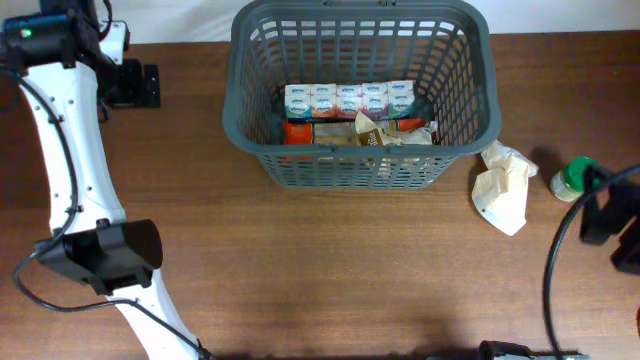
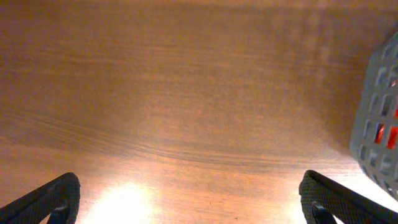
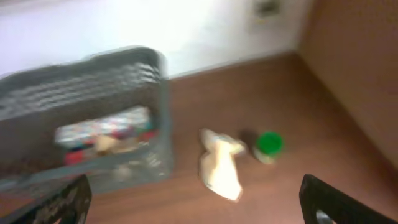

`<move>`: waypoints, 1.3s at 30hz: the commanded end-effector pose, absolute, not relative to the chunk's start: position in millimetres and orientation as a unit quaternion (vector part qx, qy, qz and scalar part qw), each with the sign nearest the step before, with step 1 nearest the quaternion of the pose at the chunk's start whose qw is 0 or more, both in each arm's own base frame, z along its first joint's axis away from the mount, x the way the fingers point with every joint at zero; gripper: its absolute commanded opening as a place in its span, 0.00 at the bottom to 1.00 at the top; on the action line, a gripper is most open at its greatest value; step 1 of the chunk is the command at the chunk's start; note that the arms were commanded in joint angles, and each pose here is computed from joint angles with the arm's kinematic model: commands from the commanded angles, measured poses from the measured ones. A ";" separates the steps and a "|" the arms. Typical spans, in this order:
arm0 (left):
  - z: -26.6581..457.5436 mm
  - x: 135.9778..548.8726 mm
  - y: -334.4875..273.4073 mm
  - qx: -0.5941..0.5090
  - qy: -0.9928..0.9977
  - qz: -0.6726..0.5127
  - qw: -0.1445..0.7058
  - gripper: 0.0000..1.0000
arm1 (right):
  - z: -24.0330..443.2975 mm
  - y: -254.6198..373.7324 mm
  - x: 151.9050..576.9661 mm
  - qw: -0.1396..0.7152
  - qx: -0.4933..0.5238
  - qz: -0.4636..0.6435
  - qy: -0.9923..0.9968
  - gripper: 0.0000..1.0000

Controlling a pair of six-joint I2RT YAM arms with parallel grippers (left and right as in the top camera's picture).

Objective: Pack container

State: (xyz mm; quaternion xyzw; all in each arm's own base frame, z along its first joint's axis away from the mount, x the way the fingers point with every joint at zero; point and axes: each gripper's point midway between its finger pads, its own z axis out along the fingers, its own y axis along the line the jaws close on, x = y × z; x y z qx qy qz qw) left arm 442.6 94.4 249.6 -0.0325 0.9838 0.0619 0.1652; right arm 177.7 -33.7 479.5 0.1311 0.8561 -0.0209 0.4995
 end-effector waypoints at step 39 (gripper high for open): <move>240.8 441.3 97.5 -0.041 0.985 0.061 0.153 0.99 | 170.7 -247.9 382.9 0.096 0.379 0.002 0.920 0.99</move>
